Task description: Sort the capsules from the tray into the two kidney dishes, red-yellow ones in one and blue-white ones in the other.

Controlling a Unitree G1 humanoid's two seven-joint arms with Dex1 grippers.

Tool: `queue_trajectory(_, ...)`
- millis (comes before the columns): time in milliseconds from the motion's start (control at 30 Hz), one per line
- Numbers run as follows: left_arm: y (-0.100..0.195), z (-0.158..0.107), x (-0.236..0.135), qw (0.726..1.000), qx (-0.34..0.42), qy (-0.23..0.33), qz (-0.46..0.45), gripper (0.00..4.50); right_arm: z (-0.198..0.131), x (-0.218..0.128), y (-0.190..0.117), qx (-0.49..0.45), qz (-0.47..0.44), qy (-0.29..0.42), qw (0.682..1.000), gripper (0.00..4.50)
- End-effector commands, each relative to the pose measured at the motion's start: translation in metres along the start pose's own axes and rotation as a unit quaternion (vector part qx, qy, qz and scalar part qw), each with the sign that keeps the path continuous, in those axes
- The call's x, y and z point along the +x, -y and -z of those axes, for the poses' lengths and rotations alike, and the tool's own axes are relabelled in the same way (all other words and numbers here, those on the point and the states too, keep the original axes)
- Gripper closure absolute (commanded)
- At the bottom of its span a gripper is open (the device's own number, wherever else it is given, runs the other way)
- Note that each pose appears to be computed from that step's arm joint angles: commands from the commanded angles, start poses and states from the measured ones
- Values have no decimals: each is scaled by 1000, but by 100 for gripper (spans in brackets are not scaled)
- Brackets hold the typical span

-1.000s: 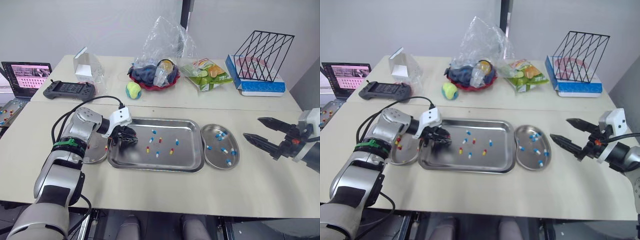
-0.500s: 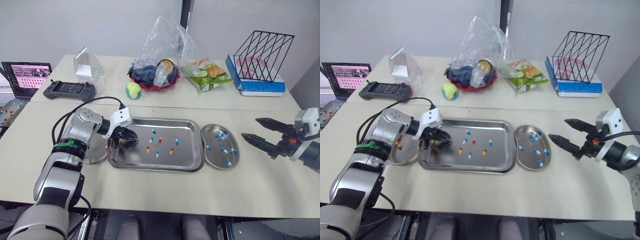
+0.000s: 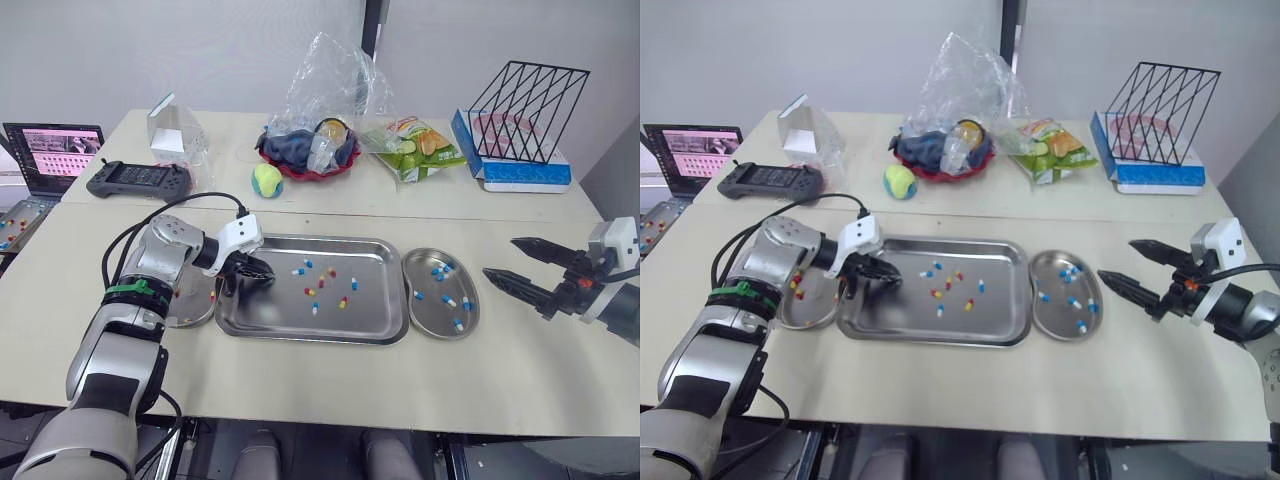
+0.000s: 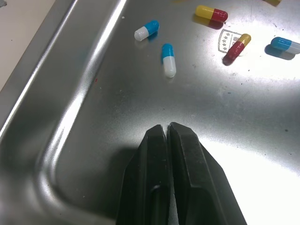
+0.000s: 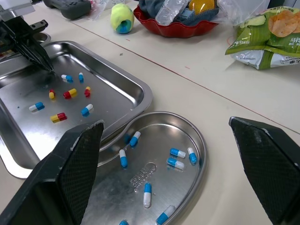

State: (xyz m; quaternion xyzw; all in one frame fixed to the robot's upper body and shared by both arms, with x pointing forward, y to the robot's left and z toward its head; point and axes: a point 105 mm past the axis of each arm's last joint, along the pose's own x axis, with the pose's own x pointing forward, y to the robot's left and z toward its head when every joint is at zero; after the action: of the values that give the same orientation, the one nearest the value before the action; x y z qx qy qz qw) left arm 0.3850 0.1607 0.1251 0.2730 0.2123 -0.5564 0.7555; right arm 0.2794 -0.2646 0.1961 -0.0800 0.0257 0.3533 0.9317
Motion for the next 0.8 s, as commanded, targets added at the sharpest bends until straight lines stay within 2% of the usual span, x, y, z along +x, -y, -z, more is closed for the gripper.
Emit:
queue_trajectory(33, -9, -19, -12, 999, 13, 29, -18, 402, -11, -2, 1, -18, 2, 20, 1000, 0)
queue_trajectory(133, -9, -22, -13, 999, 10, 37, -19, 313, -11, -2, 1, -18, 3, 21, 1000, 0)
queue_trajectory(433, -9, -27, -19, 999, 10, 47, -15, 6, -11, -2, 0, -18, 1, 20, 1000, 0)
queue_trajectory(600, -8, -29, -22, 999, 11, 50, -13, 2, -11, -1, 0, -17, -1, 20, 1000, 0)
queue_trajectory(800, 0, -38, -31, 996, 19, 84, 10, 2, -13, 1, 1, -17, -8, 21, 1000, 0)
